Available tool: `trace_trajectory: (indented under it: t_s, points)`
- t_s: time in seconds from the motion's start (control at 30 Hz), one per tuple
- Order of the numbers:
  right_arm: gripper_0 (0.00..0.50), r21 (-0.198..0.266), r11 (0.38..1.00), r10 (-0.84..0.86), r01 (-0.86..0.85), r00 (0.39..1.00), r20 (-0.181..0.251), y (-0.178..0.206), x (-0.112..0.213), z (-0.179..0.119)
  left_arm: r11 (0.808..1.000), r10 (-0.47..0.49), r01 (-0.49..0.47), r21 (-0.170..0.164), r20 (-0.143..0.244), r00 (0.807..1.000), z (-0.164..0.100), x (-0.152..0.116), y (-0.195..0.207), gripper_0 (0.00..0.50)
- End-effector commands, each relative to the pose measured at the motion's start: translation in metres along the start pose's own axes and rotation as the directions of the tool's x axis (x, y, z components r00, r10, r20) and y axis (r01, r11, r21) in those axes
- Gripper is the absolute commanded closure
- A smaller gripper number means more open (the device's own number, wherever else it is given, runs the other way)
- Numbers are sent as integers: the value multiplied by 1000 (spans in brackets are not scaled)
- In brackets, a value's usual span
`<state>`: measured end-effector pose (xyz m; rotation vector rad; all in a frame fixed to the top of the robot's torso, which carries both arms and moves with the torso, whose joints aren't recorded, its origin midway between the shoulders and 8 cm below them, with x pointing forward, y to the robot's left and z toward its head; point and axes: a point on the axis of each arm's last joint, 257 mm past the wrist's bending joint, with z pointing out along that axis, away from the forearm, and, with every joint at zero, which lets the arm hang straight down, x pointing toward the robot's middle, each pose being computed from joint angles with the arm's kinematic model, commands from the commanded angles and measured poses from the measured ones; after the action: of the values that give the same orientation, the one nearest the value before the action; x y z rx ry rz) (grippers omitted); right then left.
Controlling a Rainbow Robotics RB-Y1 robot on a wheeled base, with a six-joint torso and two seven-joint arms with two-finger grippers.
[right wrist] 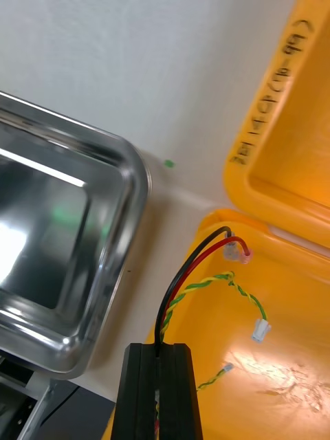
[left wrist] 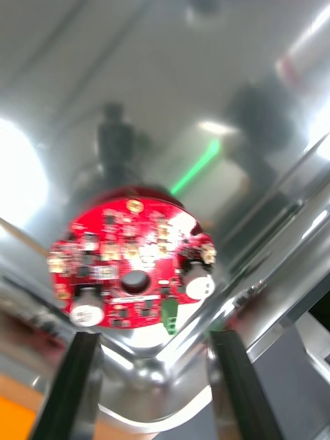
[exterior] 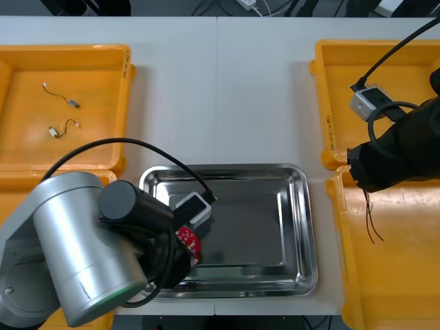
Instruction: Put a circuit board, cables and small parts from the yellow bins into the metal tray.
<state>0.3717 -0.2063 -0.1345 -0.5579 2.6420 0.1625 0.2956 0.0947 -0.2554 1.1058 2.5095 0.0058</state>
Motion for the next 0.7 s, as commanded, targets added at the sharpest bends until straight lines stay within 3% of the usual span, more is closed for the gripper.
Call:
trace_trajectory:
  t_s: [0.03, 0.2, 0.4, 0.7]
  points:
    - [500, -53, 990, -129, 131, 991, 41, 41, -15, -7, 999, -12, 15, -38, 63, 998, -25, -7, 28, 0]
    - [500, -59, 971, -230, 233, 972, 48, 69, -17, -1, 997, -61, 65, -38, 107, 992, -41, -14, 50, 0]
    - [500, -110, 928, -352, 356, 934, 55, 112, -17, 8, 988, -141, 148, -36, 167, 976, -64, -20, 81, 0]
    - [500, -118, 775, -616, 621, 784, 79, 144, -10, 23, 952, -277, 300, -68, 232, 932, -101, -9, 149, 0]
